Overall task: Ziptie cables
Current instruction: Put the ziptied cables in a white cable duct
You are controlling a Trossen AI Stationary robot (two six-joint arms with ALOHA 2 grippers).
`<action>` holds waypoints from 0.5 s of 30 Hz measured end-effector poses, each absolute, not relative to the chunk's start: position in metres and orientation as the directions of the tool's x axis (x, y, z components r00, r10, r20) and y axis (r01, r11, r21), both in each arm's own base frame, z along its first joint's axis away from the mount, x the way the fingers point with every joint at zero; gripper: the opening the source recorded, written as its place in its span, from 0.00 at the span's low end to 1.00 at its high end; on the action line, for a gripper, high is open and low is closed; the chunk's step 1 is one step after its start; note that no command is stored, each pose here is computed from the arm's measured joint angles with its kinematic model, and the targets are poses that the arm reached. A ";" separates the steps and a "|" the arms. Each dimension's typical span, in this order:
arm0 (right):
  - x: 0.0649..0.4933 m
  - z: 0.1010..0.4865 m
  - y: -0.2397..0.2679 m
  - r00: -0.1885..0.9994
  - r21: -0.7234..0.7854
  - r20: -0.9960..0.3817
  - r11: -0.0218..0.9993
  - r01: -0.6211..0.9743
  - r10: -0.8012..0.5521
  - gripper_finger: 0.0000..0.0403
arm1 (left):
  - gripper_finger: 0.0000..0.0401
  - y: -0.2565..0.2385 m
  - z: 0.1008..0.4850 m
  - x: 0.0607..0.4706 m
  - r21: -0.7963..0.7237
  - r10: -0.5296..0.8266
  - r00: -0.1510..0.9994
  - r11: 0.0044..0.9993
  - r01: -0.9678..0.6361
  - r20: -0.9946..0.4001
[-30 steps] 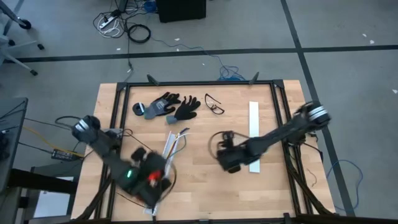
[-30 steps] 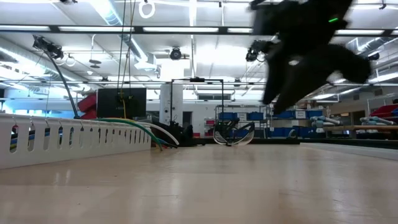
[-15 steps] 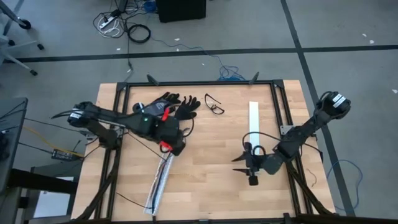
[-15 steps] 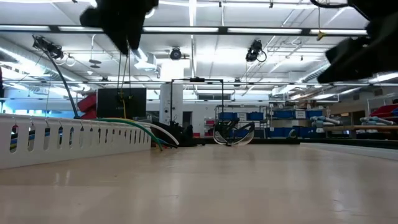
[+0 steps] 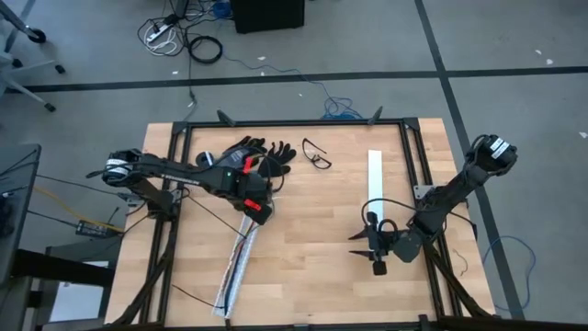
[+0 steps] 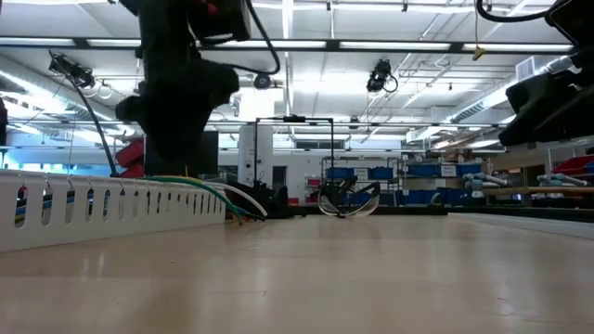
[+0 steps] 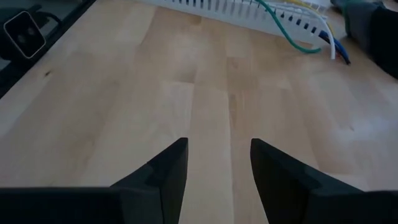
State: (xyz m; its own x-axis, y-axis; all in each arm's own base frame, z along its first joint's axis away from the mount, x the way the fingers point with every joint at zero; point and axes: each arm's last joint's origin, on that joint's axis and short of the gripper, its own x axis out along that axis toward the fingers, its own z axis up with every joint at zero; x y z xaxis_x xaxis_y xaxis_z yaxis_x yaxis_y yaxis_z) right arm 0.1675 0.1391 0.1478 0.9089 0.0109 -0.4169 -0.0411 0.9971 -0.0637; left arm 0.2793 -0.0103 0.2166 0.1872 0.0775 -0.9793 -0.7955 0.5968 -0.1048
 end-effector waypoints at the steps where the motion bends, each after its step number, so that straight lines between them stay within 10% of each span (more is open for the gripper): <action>1: 0.167 0.148 0.139 0.909 -0.066 -0.417 0.997 -0.043 0.012 0.42 | 0.34 -0.008 0.213 0.279 -0.106 0.076 0.186 0.594 -0.798 -0.980; 15: 0.167 0.147 0.139 0.908 -0.079 -0.420 0.996 -0.050 0.013 0.42 | 0.34 0.009 0.179 0.269 -0.109 0.080 0.185 0.562 -0.820 -0.980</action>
State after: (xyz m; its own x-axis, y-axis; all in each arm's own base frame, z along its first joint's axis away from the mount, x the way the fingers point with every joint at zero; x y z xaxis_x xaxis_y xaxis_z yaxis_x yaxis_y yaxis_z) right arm 0.1674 0.1391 0.1475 0.9075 0.0125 -0.4198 -0.0504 0.9956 -0.0793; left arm 0.2689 0.0093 0.1792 0.1848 0.0798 -0.9795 -0.8196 0.5624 -0.1088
